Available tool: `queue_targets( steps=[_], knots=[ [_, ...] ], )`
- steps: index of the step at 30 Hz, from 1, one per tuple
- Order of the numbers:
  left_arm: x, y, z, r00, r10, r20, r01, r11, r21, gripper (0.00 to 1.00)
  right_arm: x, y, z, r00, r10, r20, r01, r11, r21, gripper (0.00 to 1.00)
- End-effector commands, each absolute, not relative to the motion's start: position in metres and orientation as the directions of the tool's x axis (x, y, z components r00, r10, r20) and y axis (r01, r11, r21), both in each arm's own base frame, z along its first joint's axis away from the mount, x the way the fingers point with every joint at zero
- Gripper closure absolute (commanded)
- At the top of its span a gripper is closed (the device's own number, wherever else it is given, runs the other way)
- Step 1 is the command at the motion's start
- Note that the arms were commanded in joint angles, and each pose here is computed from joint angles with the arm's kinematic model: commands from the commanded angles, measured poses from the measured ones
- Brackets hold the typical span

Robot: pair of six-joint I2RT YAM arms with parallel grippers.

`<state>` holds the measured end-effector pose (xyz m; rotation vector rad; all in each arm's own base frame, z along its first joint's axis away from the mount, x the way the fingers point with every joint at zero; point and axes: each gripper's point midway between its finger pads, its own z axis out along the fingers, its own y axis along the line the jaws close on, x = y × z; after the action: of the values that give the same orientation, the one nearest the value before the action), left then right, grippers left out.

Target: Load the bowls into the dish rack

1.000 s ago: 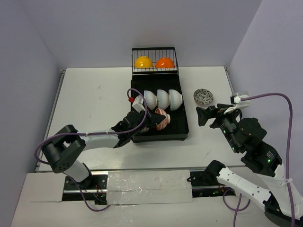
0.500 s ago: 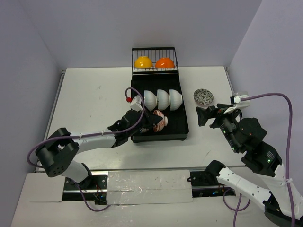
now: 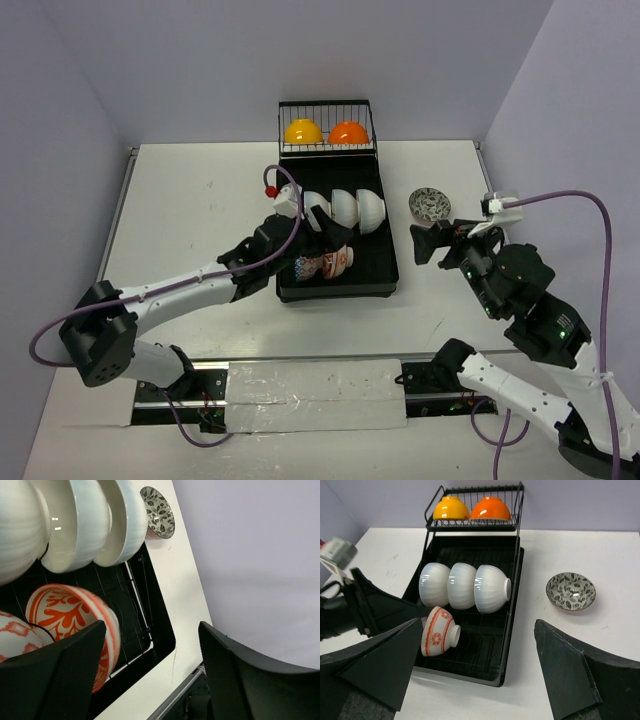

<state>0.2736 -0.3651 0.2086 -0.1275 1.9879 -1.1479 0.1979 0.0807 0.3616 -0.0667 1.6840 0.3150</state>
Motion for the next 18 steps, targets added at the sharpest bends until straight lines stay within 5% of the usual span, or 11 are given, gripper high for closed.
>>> queue_targets(
  steps=[1, 6, 13, 18],
  knots=[
    [0.277, -0.356, 0.260, -0.597, -0.462, -0.655, 0.345, 0.590, -0.730, 0.17, 0.205, 0.082, 0.363, -0.170, 0.174, -0.970, -0.175, 0.963, 0.204, 0.00],
    [0.280, -0.337, 0.285, -0.536, -0.411, -0.738, 0.365, 0.675, -0.641, 0.02, 0.220, 0.084, 0.345, -0.253, 0.206, -0.945, -0.080, 0.969, 0.233, 0.00],
    [0.287, -0.271, 0.306, -0.458, -0.366, -0.810, 0.234, 0.830, -0.507, 0.01, 0.263, 0.075, 0.306, -0.408, 0.316, -0.857, 0.080, 0.947, 0.311, 0.04],
    [0.293, -0.208, 0.271, -0.513, -0.283, -0.810, 0.099, 0.918, -0.384, 0.01, 0.304, 0.049, 0.258, -0.485, 0.453, -0.748, 0.242, 0.892, 0.383, 0.07]
  ],
)
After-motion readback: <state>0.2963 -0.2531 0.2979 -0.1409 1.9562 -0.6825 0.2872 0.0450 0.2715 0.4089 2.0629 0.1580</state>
